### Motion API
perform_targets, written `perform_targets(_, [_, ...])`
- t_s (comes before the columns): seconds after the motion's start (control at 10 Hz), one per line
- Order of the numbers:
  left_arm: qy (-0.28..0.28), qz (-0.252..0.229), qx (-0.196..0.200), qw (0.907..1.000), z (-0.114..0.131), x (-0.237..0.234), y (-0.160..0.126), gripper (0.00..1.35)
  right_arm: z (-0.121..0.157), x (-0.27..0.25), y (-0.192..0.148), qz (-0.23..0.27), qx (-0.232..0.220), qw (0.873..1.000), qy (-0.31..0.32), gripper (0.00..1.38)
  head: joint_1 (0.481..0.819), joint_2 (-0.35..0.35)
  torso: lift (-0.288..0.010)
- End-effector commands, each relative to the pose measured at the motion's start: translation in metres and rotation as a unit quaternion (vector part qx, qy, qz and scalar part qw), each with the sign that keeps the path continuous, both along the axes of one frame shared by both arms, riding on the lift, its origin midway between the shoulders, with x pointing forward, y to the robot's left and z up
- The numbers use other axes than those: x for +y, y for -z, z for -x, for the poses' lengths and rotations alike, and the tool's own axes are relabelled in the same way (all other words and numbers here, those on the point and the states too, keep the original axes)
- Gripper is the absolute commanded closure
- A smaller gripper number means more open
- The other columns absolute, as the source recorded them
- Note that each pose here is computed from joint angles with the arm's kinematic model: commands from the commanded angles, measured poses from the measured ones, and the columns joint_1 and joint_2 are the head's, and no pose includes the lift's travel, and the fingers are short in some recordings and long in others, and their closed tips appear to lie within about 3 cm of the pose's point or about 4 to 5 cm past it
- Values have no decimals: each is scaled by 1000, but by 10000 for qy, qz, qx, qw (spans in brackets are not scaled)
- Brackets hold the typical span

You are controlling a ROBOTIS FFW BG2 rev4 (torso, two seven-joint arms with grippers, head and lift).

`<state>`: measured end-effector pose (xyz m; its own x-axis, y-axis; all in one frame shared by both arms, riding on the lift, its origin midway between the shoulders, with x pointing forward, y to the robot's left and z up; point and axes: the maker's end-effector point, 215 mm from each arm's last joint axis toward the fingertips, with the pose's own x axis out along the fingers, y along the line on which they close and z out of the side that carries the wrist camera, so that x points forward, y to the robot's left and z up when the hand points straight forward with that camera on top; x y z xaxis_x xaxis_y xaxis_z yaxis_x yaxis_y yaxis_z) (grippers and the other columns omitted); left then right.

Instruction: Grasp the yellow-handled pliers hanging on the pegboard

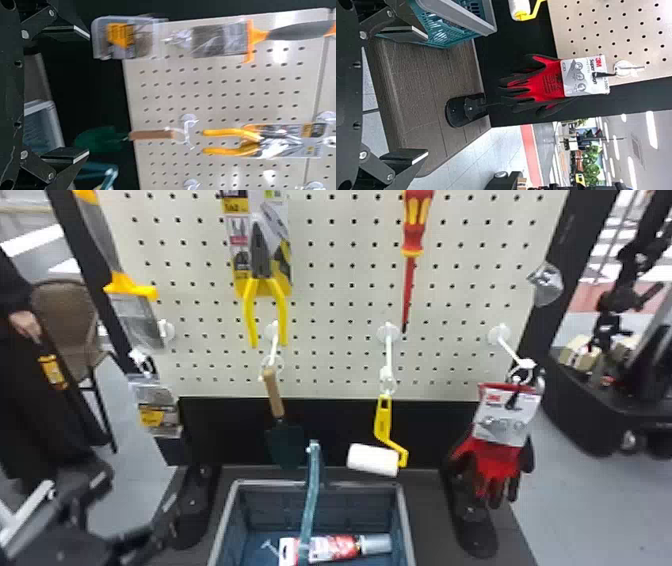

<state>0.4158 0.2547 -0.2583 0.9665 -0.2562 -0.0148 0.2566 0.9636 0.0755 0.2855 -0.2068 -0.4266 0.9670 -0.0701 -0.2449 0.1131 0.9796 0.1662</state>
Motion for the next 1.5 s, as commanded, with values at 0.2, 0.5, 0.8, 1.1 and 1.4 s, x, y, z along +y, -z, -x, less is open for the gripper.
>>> perform_targets(0.2, [407, -199, -457, 9979, -54, -4, -81, 266, 0, 2, 1, 17, 28, 10000, -27, 257, 549, 0, -100])
perform_targets(0.5, [1126, 177, -773, 9905, -92, -30, -135, 262, -6, 6, 0, 12, 4, 10000, -63, 257, 549, 0, -100])
perform_targets(0.8, [2039, 558, -703, 9749, -126, -58, -160, 260, -6, 8, 1, 15, 25, 9999, -101, 257, 549, 0, -100])
perform_targets(1.1, [2975, 580, -647, 9508, -154, -88, -192, 257, -12, 11, -2, 25, -30, 9999, -161, 259, 549, 0, -100])
perform_targets(1.4, [3942, 865, -386, 9141, -152, -121, -211, 259, -15, 13, -1, 27, -42, 9998, -184, 257, 549, 0, -100])
